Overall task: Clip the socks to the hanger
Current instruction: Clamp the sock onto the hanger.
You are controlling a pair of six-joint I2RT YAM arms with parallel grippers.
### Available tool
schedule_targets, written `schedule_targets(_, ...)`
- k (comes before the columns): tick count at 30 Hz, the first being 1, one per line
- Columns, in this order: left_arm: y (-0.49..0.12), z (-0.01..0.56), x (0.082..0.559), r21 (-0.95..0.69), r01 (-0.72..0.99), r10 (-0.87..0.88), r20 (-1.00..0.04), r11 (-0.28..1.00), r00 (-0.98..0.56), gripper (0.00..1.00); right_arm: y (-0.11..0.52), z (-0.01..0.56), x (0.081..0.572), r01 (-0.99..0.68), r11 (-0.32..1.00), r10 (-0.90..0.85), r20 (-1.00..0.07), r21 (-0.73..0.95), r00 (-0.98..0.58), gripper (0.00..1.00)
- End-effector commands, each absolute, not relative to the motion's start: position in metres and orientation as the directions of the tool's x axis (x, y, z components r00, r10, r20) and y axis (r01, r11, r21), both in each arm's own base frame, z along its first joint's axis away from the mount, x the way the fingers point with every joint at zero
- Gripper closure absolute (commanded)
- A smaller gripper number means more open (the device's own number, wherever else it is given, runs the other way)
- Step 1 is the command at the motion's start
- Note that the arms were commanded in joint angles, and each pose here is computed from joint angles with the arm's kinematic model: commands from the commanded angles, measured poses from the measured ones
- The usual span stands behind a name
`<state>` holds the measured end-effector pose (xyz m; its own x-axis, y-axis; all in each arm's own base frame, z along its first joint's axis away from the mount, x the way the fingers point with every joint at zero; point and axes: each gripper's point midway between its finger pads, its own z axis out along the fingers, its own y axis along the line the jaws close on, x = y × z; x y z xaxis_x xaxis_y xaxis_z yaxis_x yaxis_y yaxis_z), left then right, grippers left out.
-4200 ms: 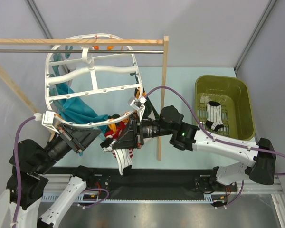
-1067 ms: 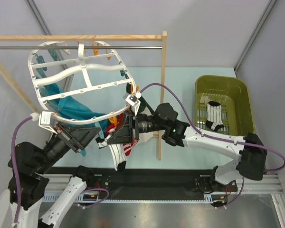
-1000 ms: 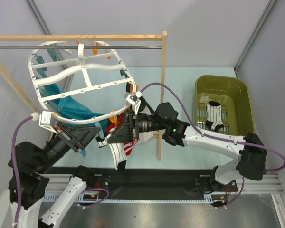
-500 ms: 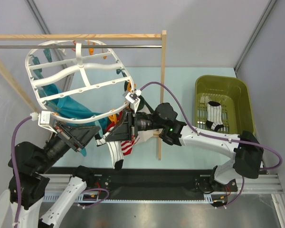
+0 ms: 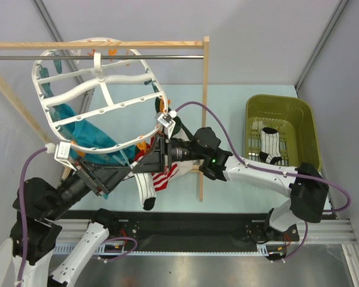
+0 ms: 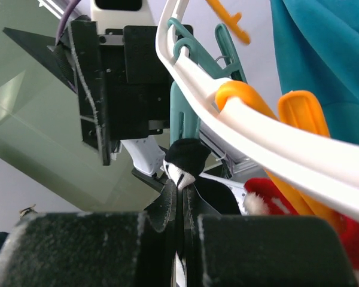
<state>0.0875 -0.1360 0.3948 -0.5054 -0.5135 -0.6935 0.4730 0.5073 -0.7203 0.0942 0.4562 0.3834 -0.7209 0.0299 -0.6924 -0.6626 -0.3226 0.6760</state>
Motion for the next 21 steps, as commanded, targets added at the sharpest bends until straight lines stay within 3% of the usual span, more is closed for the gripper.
schedule_targets(1, -0.136, 0.408, 0.072, -0.695, 0.530, -0.494, -0.719, 0.486, -0.489, 0.37, 0.458, 0.393, 0.111, -0.690, -0.300, 0.089, -0.701, 0.659, -0.708, 0.98)
schedule_targets(3, -0.134, 0.410, 0.070, -0.689, 0.535, -0.494, -0.724, 0.489, -0.481, 0.31, 0.457, 0.392, 0.115, -0.696, -0.283, 0.090, -0.705, 0.659, -0.704, 0.98)
schedule_targets(8, -0.120, 0.412, 0.057, -0.644, 0.534, -0.478, -0.765, 0.548, -0.432, 0.29, 0.449, 0.386, 0.132, -0.735, -0.192, 0.104, -0.731, 0.650, -0.674, 0.97)
schedule_targets(16, -0.062, 0.404, 0.052, -0.566, 0.340, -0.493, -0.823, 0.751, -0.281, 0.42, 0.434, 0.386, 0.150, -0.768, -0.117, 0.120, -0.759, 0.630, -0.640, 0.97)
schedule_targets(21, -0.039, 0.404, 0.059, -0.539, 0.237, -0.495, -0.841, 0.809, -0.219, 0.43, 0.421, 0.390, 0.158, -0.786, -0.081, 0.133, -0.775, 0.613, -0.618, 0.97)
